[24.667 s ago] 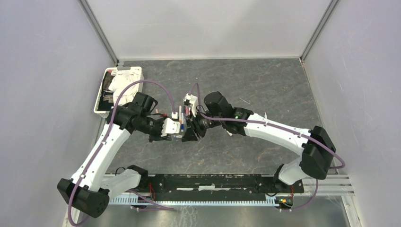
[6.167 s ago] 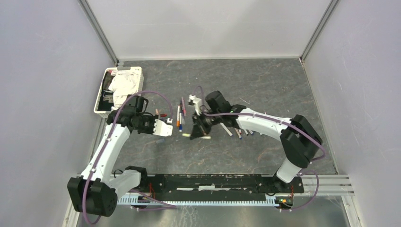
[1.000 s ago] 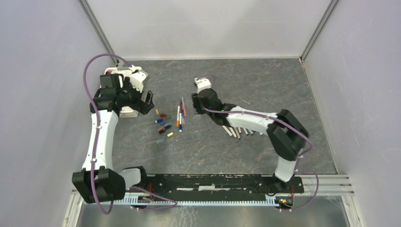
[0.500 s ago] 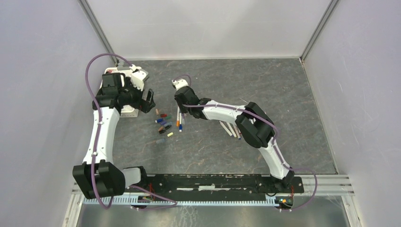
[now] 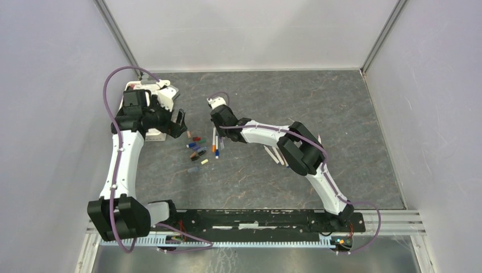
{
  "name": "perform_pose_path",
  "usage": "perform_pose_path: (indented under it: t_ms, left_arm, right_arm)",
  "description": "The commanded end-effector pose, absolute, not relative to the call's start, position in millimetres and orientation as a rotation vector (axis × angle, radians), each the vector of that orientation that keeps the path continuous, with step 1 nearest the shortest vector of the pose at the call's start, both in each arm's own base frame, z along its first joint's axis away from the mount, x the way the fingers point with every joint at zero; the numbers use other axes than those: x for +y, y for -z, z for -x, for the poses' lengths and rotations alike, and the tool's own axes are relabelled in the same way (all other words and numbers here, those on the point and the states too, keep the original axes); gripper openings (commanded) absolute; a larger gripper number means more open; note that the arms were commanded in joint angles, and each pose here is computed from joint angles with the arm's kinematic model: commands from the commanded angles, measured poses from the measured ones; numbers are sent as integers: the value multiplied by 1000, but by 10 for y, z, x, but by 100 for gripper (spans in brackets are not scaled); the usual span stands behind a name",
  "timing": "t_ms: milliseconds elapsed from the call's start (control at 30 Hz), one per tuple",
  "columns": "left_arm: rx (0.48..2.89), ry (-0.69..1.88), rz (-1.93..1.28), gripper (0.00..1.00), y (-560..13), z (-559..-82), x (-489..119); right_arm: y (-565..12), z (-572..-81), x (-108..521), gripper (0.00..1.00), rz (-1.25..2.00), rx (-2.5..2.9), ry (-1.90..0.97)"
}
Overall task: Open the pen caps
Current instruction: Pick up the pen from the center of the board.
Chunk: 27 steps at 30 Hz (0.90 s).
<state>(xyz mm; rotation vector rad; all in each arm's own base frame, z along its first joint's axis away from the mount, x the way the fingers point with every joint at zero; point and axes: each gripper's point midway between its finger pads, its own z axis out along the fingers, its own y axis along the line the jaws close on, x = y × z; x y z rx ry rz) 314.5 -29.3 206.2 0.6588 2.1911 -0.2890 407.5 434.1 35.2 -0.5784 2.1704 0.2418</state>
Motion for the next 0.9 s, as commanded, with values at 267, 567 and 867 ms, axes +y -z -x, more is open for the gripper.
perform_pose_path:
  t_ms: [267, 567, 867]
  left_arm:
    - [2174, 322, -669, 100, -2077, -3045, -341]
    - [2175, 378, -673, 100, -2128, -2985, -412]
    - [2171, 594, -671, 100, -2145, -2742, -691]
  right_arm:
    - [-236, -4099, 4011, 25, 517, 2215, -184]
    - [-984, -4096, 4129, 0, 445, 2100, -345]
    - [-1958, -3538, 4090, 0, 339, 1909, -614]
